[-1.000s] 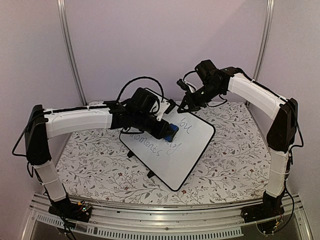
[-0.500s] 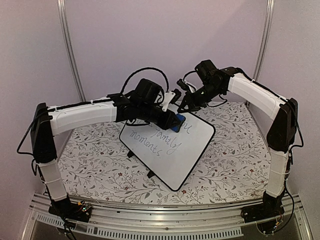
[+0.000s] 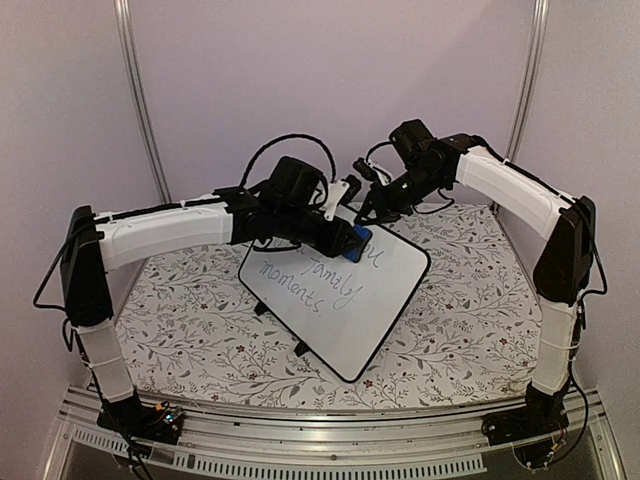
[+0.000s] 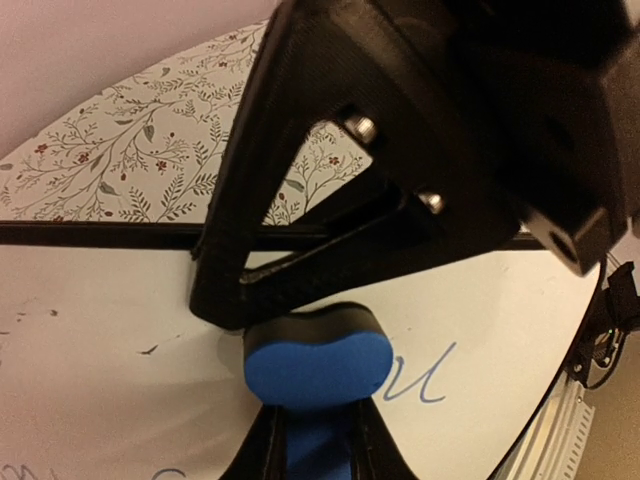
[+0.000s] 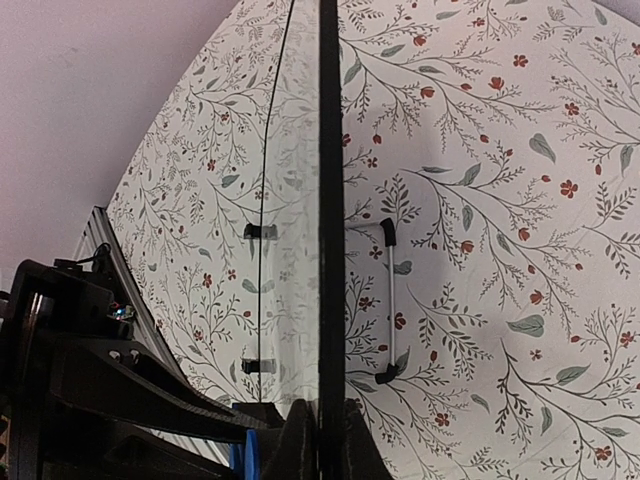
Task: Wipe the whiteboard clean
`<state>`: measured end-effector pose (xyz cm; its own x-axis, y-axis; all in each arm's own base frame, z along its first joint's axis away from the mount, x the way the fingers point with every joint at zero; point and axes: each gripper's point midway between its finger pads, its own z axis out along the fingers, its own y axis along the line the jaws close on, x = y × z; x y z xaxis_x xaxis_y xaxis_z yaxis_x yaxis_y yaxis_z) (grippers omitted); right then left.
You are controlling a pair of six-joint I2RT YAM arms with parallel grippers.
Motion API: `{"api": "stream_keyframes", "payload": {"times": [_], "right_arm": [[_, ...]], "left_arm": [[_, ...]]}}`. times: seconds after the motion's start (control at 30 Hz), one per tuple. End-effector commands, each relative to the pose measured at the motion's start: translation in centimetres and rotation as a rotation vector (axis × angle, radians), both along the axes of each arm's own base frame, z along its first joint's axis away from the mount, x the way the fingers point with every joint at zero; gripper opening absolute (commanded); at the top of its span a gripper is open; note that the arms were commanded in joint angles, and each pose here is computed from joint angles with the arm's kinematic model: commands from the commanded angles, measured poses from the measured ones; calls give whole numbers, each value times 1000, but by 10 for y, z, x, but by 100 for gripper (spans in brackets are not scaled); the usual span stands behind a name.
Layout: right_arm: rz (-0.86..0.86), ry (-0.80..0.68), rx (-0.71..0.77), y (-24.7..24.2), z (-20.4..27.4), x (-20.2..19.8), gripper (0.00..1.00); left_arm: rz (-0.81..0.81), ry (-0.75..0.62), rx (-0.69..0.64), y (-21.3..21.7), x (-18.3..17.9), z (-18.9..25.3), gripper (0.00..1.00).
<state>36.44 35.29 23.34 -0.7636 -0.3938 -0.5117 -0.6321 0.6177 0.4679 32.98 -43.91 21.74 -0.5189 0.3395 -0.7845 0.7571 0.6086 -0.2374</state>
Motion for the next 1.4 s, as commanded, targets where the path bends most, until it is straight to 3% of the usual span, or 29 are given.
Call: {"api": "stream_keyframes", "payload": {"times": [0.0,0.3,0.77,1.1,1.37], "right_arm": [[137,-30,-17,22,-1,-32,0],[133,-35,-20,20,0,-33,0],[133,-31,-22,20,-2,-32,0],[136,-25,-22,21,-4,-33,0],[135,-31,-20,21,-1,-33,0]], "left_arm": [[66,82,77,19,-4,-52,0],[77,150,93,38,-28,-85,0],[45,121,95,29,-47,-77,0],[38,20,-12,2,-29,-28,0],[53,-13,1,-14,-9,-17,0]]}}
